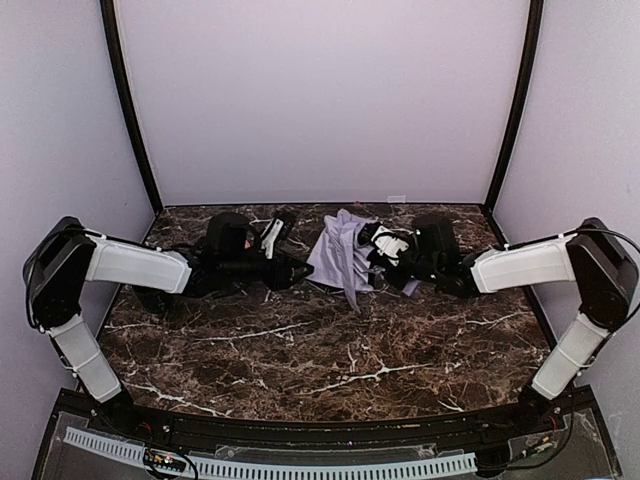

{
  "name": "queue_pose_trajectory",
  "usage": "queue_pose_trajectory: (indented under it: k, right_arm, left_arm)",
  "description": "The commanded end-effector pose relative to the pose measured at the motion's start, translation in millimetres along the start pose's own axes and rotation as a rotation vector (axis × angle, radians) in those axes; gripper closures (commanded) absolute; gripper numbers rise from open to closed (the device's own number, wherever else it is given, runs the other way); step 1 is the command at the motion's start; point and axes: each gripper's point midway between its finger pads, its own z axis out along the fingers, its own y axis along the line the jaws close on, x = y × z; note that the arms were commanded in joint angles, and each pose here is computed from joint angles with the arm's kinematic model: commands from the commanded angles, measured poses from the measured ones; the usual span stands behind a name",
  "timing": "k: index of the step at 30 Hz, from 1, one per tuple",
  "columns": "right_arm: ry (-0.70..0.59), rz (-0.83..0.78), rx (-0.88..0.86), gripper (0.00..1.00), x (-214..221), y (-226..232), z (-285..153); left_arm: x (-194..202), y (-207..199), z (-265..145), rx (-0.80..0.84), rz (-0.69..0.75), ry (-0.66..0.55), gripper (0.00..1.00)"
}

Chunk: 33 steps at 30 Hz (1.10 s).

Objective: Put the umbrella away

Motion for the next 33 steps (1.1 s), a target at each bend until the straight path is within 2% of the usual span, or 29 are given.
queue_pose_trajectory:
  k: [1,4,8,10,13,15,17,21,24,25,26,29,30,31,33]
  right_arm:
    - [-0.222,-0.189,0.105,1.0,-78,-31,-43]
    - [-0.253,-0.269,0.119,1.0,-98,-34,-57]
    - [-0.298,-0.324,0.122,1.0,-125,-35,-71]
    - [-0.328,-0.333,0.116,1.0,-140,-34,-78]
    - [-0.36,-0.34,0.115,1.0,-157,-34,-85]
    - [-0.375,-0.334,0.122,1.0,-164,-35,-89]
    - [-0.382,-0.329,0.139,1.0,-168,-38,-93]
    - [-0.397,-0.344,0.154,1.0,-176,-34,-96]
    - [-0.423,-0.343,0.147,1.0,-181,-31,-100]
    - [-0.425,-0.341,0.145,1.0,-181,-31,-101]
    - [-0.427,-0.341,0.146,1.0,-181,-31,-102]
    - [-0.408,-0.327,0.182,1.0,-179,-39,-103]
    - [-0.399,-0.319,0.197,1.0,-178,-44,-103]
    - [-0.391,-0.308,0.208,1.0,-176,-48,-103]
    - [-0.385,-0.284,0.222,1.0,-176,-57,-105]
  left_arm:
    - [-40,-57,-32,0.217,0.354,-0.143,0.58]
    - [-53,-78,-39,0.317,0.384,-0.21,0.49]
    - [-81,-110,-51,0.439,0.425,-0.356,0.38]
    - [-89,-115,-44,0.453,0.427,-0.365,0.34]
    - [-96,-107,-32,0.4,0.387,-0.339,0.38]
    - [-101,-107,-41,0.372,0.414,-0.383,0.4]
    - [-103,-105,-46,0.344,0.42,-0.386,0.4]
    - [-102,-102,-31,0.349,0.384,-0.301,0.38]
    - [-105,-106,-30,0.382,0.38,-0.329,0.36]
    - [-106,-107,-29,0.386,0.381,-0.338,0.38]
    - [-107,-107,-29,0.391,0.377,-0.336,0.46]
    - [-102,-116,-35,0.443,0.381,-0.307,0.86]
    - [-99,-118,-39,0.453,0.385,-0.302,0.96]
    - [-94,-124,-44,0.485,0.394,-0.29,1.0]
    - [-88,-130,-52,0.515,0.407,-0.265,1.0]
